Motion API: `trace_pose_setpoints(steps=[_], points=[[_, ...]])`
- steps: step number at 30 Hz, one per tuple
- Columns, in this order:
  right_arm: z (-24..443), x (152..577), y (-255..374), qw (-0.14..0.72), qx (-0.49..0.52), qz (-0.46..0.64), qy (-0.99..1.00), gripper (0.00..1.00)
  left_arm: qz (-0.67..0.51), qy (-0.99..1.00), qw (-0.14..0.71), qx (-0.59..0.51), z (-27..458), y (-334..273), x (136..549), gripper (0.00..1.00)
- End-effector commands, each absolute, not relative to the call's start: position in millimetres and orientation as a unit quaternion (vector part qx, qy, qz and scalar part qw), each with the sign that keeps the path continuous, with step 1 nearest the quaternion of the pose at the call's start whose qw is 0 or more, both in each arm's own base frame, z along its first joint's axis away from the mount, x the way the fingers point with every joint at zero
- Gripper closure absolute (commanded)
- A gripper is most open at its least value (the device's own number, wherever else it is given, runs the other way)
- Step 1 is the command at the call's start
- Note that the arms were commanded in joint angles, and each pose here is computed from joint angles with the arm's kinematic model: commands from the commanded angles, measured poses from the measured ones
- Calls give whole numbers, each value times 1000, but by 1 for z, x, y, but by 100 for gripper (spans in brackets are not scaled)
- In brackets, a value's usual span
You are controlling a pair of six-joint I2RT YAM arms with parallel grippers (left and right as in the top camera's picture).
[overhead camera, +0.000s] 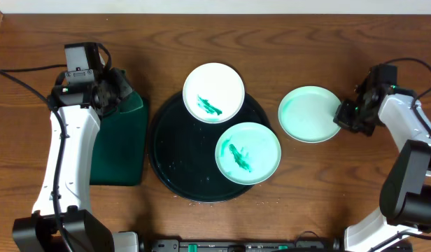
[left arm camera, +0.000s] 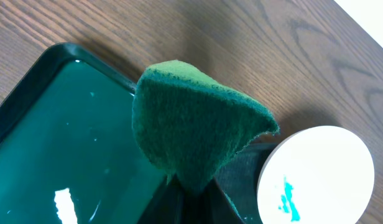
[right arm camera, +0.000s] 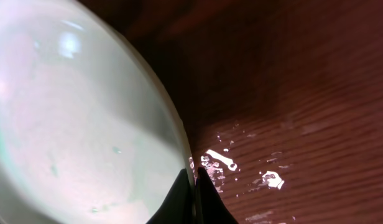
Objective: Clean dirty plates on tray and stack at the side
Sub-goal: 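Carry the light green plate with the right gripper to the table's right side, then release the plate and move the right gripper to the white plate rim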
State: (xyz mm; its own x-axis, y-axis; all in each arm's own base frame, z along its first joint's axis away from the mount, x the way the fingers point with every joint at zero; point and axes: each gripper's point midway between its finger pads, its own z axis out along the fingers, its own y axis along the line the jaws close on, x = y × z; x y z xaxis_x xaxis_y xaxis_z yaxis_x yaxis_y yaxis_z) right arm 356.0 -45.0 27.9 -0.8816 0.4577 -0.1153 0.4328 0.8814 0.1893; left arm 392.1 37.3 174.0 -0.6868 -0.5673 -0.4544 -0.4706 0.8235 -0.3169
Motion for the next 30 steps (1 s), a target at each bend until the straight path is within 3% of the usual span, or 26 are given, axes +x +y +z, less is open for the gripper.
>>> trace_pose_setpoints(steps=[1,5,8,11,14,20,30], points=[[19,356,-45,93,237,85,963,94,-91,912,277,-289,174,37,392,93],[23,360,-44,98,233,86,964,72,-91,912,276,-289,174,37,392,93],[38,363,-41,90,216,88,968,65,-91,912,276,-289,174,37,392,93],[77,381,-31,101,168,93,976,61,-91,913,276,-287,174,35,392,93],[136,416,9,158,74,123,977,47,-95,914,280,-277,175,27,395,93],[173,454,102,234,-96,134,958,47,-93,919,282,-258,176,12,397,93],[138,489,221,172,-237,169,941,44,-93,921,276,-257,174,11,394,93]])
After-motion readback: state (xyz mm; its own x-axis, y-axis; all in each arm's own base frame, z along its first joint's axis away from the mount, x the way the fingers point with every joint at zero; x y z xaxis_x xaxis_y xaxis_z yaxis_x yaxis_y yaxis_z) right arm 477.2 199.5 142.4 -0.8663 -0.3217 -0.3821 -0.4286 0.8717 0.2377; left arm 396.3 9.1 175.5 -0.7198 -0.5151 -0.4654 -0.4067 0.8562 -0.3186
